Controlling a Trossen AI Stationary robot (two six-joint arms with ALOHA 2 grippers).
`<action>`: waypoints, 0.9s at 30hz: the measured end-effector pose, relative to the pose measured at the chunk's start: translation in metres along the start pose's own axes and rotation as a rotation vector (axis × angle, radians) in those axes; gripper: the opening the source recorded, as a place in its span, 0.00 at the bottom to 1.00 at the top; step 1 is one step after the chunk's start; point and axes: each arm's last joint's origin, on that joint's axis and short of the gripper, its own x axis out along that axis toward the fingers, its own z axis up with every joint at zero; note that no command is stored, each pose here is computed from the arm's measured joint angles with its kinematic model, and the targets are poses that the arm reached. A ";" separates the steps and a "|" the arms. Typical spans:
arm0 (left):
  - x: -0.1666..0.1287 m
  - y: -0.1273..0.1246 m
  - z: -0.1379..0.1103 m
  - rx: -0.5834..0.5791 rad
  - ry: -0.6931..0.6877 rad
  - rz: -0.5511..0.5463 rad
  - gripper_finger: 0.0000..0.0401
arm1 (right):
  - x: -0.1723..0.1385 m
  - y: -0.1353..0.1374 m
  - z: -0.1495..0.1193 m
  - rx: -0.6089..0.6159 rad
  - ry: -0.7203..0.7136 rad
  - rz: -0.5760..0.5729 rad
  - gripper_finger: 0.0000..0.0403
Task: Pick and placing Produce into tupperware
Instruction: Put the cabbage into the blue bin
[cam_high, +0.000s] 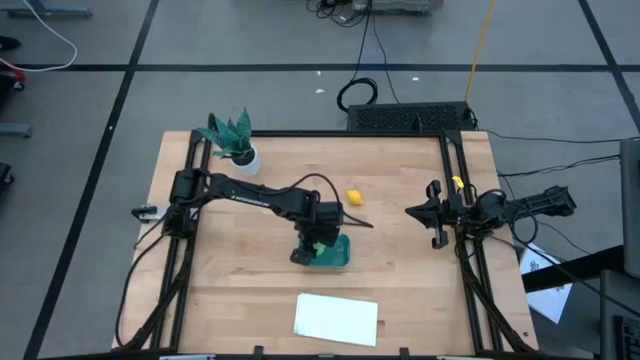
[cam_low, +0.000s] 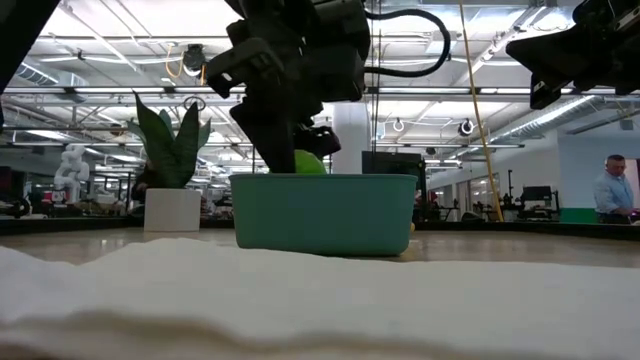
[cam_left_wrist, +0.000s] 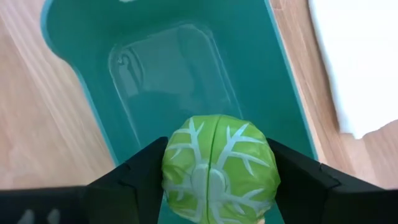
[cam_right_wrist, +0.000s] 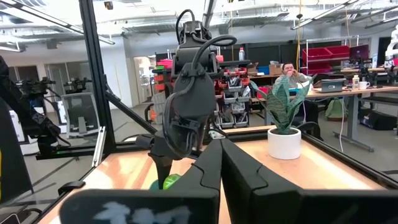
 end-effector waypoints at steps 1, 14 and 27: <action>0.000 0.000 0.000 0.012 0.000 0.000 0.59 | 0.000 0.000 0.000 0.000 0.000 0.000 0.00; -0.001 0.002 -0.001 0.187 0.000 0.001 0.59 | 0.000 0.000 0.000 0.010 0.000 0.000 0.00; 0.007 0.013 -0.007 0.263 0.040 0.000 0.59 | 0.000 0.000 0.000 0.011 0.000 0.000 0.00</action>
